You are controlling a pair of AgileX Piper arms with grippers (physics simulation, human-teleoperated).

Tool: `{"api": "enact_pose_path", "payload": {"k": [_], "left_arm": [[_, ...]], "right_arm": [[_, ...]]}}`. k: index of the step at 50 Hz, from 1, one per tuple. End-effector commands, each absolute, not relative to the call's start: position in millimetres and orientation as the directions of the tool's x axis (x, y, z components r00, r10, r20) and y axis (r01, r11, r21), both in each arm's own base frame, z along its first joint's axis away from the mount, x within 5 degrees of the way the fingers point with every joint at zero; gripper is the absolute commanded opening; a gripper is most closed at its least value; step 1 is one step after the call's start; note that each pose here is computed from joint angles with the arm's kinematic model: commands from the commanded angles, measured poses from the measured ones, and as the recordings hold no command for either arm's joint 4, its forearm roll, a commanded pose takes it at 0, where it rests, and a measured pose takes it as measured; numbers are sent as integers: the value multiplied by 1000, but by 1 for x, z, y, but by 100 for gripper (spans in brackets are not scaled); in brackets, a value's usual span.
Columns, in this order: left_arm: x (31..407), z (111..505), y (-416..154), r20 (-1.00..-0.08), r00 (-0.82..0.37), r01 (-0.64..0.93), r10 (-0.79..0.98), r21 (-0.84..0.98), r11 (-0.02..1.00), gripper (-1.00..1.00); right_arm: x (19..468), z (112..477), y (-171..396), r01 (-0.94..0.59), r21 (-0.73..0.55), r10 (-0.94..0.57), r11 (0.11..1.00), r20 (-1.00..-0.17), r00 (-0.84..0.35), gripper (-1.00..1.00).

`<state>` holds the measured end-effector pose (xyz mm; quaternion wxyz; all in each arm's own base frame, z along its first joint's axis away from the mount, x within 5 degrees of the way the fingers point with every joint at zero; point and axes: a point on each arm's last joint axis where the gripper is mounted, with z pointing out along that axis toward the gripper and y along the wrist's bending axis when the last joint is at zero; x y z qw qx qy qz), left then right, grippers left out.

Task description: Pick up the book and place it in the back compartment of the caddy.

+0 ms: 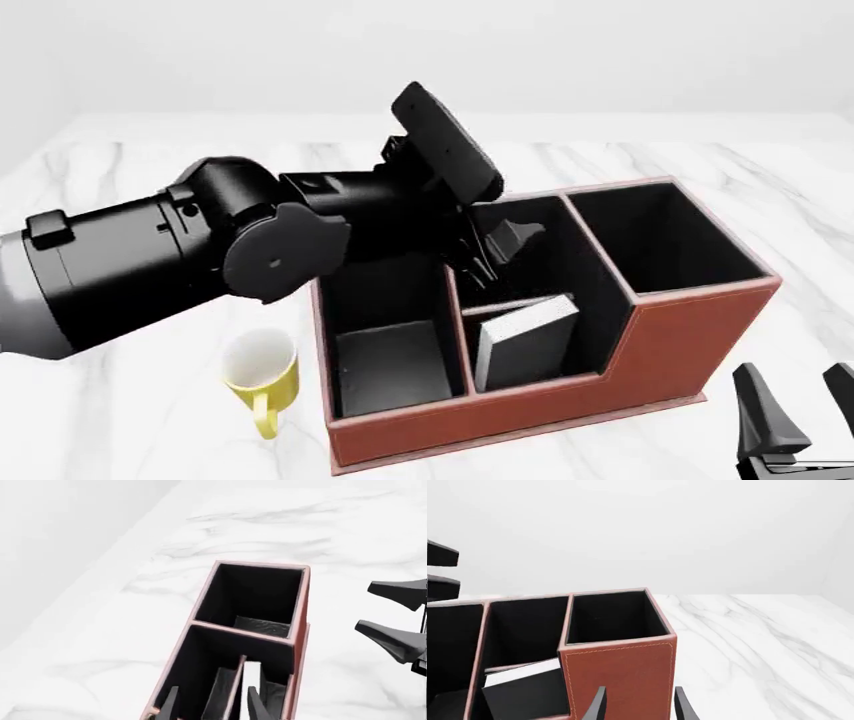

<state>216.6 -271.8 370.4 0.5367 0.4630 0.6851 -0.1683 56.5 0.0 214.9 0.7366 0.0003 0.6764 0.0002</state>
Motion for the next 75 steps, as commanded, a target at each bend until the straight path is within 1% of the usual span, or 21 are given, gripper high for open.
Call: {"api": "enact_pose_path", "payload": {"k": [1, 9, 13, 23, 28, 36, 37, 44, 46, 47, 49, 50, 52, 53, 55, 57, 60, 63, 68, 69, 75], "left_arm": [[240, 405, -227, -894, 103, 703, 437, 376, 604, 100], [237, 410, -185, -890, 169, 602, 423, 434, 670, 100], [233, 407, -174, -891, 167, 585, 422, 434, 685, 100], [226, 388, -127, -910, 147, 470, 387, 409, 782, 100], [215, 371, -107, -917, 140, 424, 373, 396, 814, 100], [192, 337, -60, -929, 179, 252, 322, 360, 898, 100], [173, 331, -50, -941, 182, 231, 285, 322, 918, 100], [144, 296, -32, -948, 192, 166, 252, 285, 944, 100], [135, 283, -26, -928, 219, 122, 302, 333, 935, 100], [135, 283, -26, -928, 219, 122, 302, 333, 935, 100], [130, 276, -22, -955, 210, 117, 210, 238, 964, 100], [129, 266, -22, -940, 217, 107, 261, 289, 951, 100], [130, 253, -20, -952, 204, 105, 228, 253, 962, 100], [135, 244, -22, -941, 198, 109, 273, 298, 948, 100], [135, 238, -20, -956, 206, 103, 207, 232, 967, 100], [135, 235, -20, -955, 212, 99, 208, 233, 967, 100], [140, 228, -19, -958, 215, 93, 190, 213, 973, 100], [145, 220, -19, -961, 209, 88, 183, 204, 975, 100], [150, 212, -19, -966, 202, 90, 162, 183, 979, 100], [150, 212, -19, -966, 202, 90, 162, 183, 979, 100], [150, 207, -20, -970, 200, 98, 141, 163, 982, 100]], "right_arm": [[56, 215, 0, 0, 1, 1, 1000, -996, 85, 100], [56, 215, 0, 0, 1, 1, 1000, -996, 85, 100], [56, 215, 0, 0, 1, 1, 1000, -996, 85, 100], [56, 215, 0, 0, 1, 0, 1000, -996, 85, 100], [56, 215, 0, 0, 1, 1, 1000, -996, 85, 100], [56, 215, 0, 0, 1, 1, 1000, -996, 85, 100], [56, 215, 0, 0, 1, 1, 1000, -996, 85, 100], [56, 215, 0, 0, 1, 1, 1000, -996, 85, 100], [56, 215, 0, 0, 1, 1, 1000, -996, 85, 100], [56, 215, 0, 0, 1, 1, 1000, -996, 85, 100], [56, 215, 0, 0, 1, 1, 1000, -996, 85, 100], [56, 215, 0, 0, 1, 1, 1000, -996, 85, 100], [56, 215, -1, 10, -1, -2, 1000, -996, 88, 100], [57, 215, 0, 6, 2, 1, 1000, -996, 84, 100], [58, 215, 2, -37, 1, 4, 999, -996, 85, 100], [60, 215, 1, -15, -2, 0, 1000, -997, 81, 100], [72, 216, -4, 54, 86, 84, 995, -996, 35, 100], [65, 232, -5, 69, 100, 96, 993, -993, 69, 100], [51, 276, -5, 81, 144, 132, 986, -982, 135, 100], [51, 276, -5, 81, 144, 132, 986, -982, 135, 100], [23, 349, -2, 43, 129, 116, 991, -967, 226, 100]]}}
